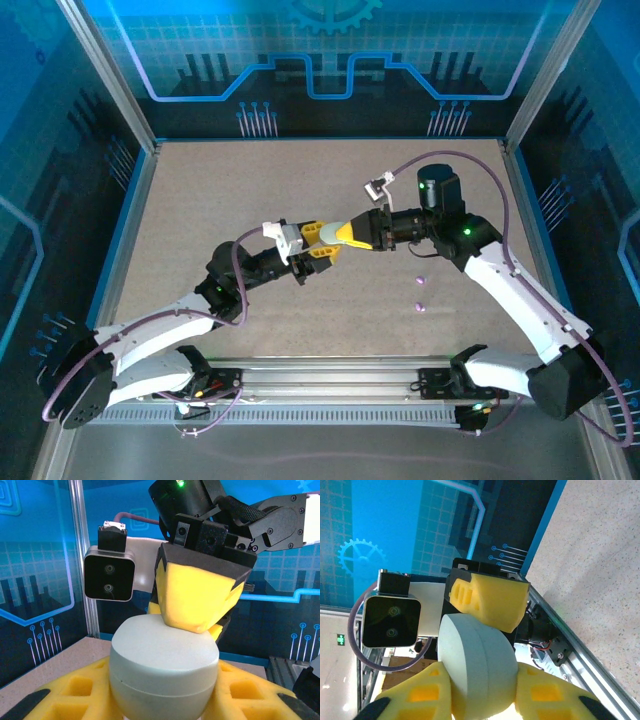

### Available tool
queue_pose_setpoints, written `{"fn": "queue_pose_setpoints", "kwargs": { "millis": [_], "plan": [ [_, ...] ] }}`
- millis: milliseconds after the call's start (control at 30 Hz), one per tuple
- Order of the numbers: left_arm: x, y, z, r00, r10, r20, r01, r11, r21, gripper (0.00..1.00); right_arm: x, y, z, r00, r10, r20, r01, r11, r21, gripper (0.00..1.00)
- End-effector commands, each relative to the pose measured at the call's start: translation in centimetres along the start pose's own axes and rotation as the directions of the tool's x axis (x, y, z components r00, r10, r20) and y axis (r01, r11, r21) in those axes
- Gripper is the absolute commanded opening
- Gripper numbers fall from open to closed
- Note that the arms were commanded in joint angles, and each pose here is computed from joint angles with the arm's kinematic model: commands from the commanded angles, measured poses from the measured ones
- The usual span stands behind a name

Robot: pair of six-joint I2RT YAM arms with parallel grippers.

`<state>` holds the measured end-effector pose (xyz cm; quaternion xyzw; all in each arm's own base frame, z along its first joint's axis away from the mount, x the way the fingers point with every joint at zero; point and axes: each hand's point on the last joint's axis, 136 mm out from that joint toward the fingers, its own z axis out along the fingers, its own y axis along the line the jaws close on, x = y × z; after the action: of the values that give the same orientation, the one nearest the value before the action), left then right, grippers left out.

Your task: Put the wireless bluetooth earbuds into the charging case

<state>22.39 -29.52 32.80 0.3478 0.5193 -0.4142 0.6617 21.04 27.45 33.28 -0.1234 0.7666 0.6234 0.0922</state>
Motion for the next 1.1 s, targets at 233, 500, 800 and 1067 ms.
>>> {"fn": "queue_pose_setpoints", "kwargs": {
  "millis": [233, 500, 800, 1067],
  "plan": [
    [-0.2, 0.5, 0.3, 1.000, 0.011, -0.029, -0.012, 0.999, -0.035, 0.48, -1.4, -0.9, -0.7, 0.995, -0.026, 0.099, 0.022, 0.999, 0.040, 0.01],
    [1.8, 1.2, -0.4, 0.993, 0.000, -0.114, -0.010, 0.996, -0.088, 0.69, -3.8, -6.6, -3.5, 0.944, -0.033, 0.328, -0.039, 0.976, 0.213, 0.00],
    [1.8, 4.0, -2.4, 0.973, -0.129, -0.193, 0.068, 0.953, -0.296, 0.82, -5.1, -24.2, -5.1, 0.919, 0.130, 0.373, -0.311, 0.822, 0.478, 0.02],
    [3.2, 6.1, -4.2, 0.902, -0.318, -0.292, 0.147, 0.862, -0.484, 0.94, -7.9, -31.0, -3.5, 0.908, 0.197, 0.371, -0.380, 0.761, 0.525, 0.06]
  ]
}}
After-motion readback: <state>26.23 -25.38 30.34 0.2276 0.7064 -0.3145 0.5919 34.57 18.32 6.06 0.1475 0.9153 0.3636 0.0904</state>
